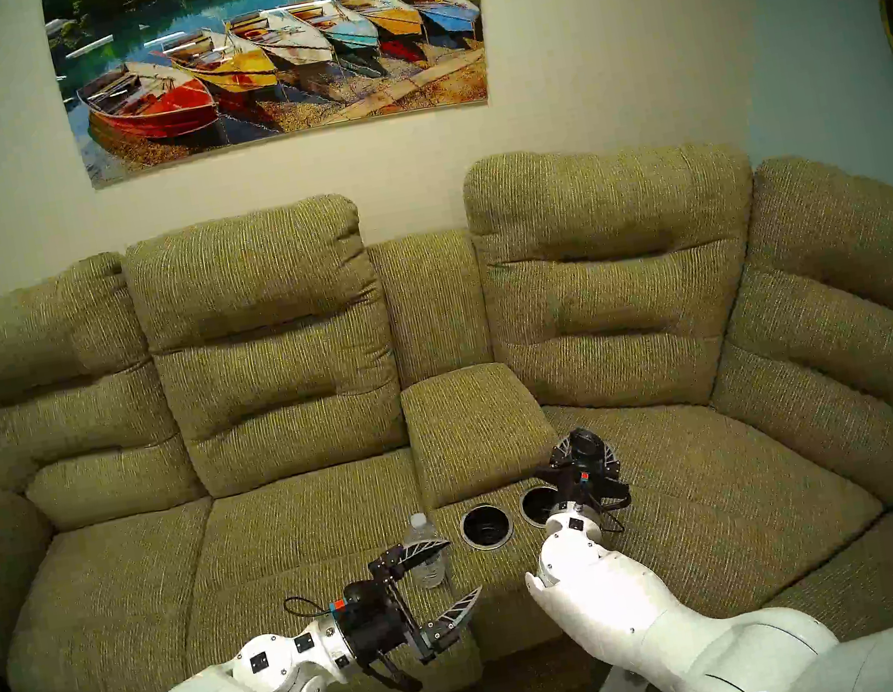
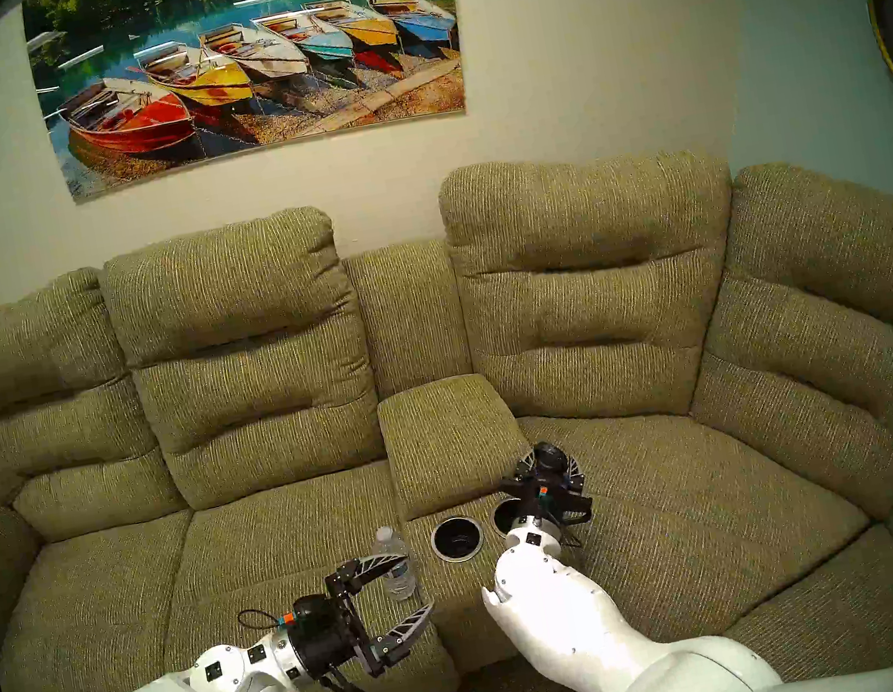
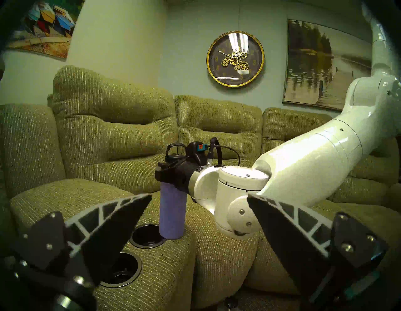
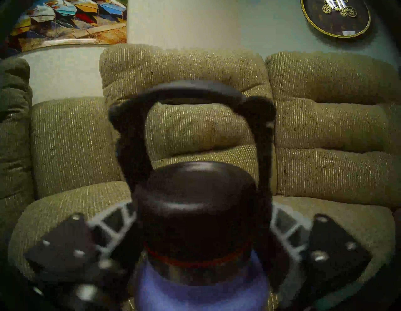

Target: Put bottles into cup holders

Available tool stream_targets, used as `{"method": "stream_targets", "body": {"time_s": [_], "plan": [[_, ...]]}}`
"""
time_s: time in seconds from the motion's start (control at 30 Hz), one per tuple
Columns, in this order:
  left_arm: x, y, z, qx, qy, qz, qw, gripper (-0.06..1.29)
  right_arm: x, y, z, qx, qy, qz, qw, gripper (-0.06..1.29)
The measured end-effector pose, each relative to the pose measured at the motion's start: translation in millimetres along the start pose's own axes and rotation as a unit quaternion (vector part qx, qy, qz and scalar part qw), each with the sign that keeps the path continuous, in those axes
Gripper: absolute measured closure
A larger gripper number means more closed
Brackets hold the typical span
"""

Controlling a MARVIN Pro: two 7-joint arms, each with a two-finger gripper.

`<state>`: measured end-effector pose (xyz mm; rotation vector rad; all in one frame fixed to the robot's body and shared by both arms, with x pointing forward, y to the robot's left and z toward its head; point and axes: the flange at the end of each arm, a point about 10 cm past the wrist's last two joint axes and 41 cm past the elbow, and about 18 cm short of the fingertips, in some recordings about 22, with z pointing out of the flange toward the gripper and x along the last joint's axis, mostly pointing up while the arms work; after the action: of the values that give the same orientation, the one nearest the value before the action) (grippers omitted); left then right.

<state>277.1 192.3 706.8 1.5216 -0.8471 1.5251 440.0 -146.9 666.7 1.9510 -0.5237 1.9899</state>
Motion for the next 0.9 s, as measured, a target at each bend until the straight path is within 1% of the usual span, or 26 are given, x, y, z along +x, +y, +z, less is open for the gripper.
{"method": "stream_targets", "body": {"time_s": [0.13, 0.17, 0.3, 0.33, 0.5, 0.67, 0.8, 0.9], "plan": [[0.1, -0.2, 0.1, 0.000, 0.000, 0.000, 1.0000, 0.01, -0.3, -2, 3.8, -0.006, 0.005, 0.008, 0.9999, 0.55], [0.2, -0.2, 0.1, 0.001, 0.000, 0.000, 1.0000, 0.01, -0.7, -3, 3.7, -0.007, 0.009, 0.015, 0.9998, 0.58], [0.2, -0.3, 0.2, 0.001, 0.001, 0.000, 1.0000, 0.01, -1.3, -4, 1.6, -0.007, 0.018, 0.035, 0.9992, 0.60], [0.2, -0.4, 0.2, 0.001, 0.001, 0.000, 1.0000, 0.01, -1.5, -5, 0.8, -0.007, 0.021, 0.040, 0.9990, 0.64], [0.3, -0.4, 0.3, 0.002, 0.001, 0.000, 1.0000, 0.01, -1.7, -9, -0.6, -0.005, 0.027, 0.055, 0.9981, 0.69], [0.3, -0.5, 0.3, 0.002, 0.001, 0.000, 1.0000, 0.01, -2.9, -14, -1.2, -0.003, 0.021, 0.064, 0.9977, 0.69], [0.4, -0.5, 0.4, 0.002, 0.001, 0.000, 1.0000, 0.01, -9.4, -17, -5.5, -0.005, 0.003, 0.068, 0.9977, 0.70], [0.4, -0.5, 0.4, 0.002, 0.001, 0.000, 1.0000, 0.01, -11.7, -20, -7.5, -0.003, -0.004, 0.068, 0.9977, 0.70]]}}
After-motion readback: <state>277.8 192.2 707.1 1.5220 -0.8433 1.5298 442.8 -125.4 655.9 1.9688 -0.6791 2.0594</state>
